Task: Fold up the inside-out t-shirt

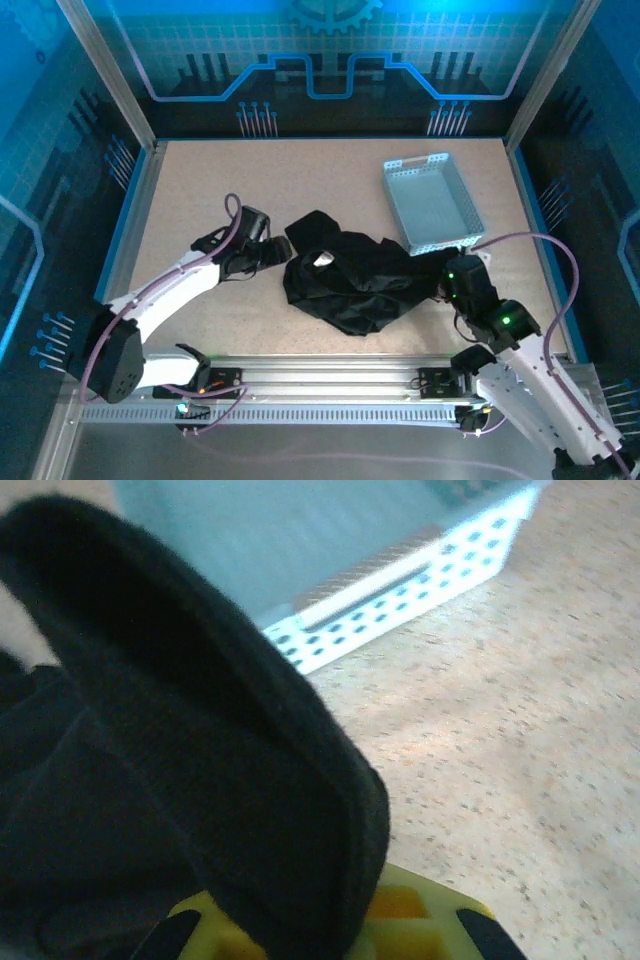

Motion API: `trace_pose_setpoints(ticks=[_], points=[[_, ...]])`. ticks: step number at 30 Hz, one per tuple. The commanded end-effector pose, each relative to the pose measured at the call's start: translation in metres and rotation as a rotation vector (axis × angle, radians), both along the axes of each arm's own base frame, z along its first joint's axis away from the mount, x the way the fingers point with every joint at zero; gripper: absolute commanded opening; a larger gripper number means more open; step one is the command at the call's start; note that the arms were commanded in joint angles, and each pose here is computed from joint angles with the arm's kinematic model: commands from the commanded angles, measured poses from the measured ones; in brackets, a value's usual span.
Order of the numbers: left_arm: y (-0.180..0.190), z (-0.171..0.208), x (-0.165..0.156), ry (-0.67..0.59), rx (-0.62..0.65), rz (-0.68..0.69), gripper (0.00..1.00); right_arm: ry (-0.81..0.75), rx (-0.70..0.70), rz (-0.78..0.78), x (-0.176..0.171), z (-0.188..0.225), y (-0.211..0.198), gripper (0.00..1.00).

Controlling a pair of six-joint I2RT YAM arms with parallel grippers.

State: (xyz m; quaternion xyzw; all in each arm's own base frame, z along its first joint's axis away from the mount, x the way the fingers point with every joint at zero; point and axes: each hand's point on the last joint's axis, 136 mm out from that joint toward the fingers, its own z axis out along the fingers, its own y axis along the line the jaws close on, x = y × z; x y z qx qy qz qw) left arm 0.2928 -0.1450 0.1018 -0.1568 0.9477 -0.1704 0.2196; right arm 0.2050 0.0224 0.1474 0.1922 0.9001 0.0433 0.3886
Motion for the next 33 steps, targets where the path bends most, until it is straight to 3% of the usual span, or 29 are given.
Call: trace_pose_setpoints(ticks=[1, 3, 8, 16, 26, 33], points=[[0.006, -0.017, -0.01, 0.07, -0.001, 0.048, 0.7, 0.061, 0.087, -0.125, -0.01, -0.018, -0.012, 0.0], [0.003, -0.028, -0.013, 0.099, -0.016, 0.056, 0.71, 0.078, 0.124, -0.153, -0.011, -0.025, -0.015, 0.0], [-0.036, -0.041, -0.01, 0.117, -0.219, -0.007, 0.67, 0.08, 0.221, -0.112, -0.002, -0.036, -0.001, 0.0], [-0.082, -0.044, -0.008, 0.11, -0.263, -0.111, 0.55, 0.081, 0.225, -0.085, 0.001, -0.038, 0.003, 0.0], [-0.097, -0.027, -0.005, 0.051, -0.136, -0.195, 0.41, 0.094, 0.236, -0.048, 0.005, -0.043, 0.01, 0.0], [-0.093, -0.022, -0.008, 0.04, -0.004, -0.213, 0.42, 0.094, 0.239, -0.035, 0.007, -0.043, 0.012, 0.0]])
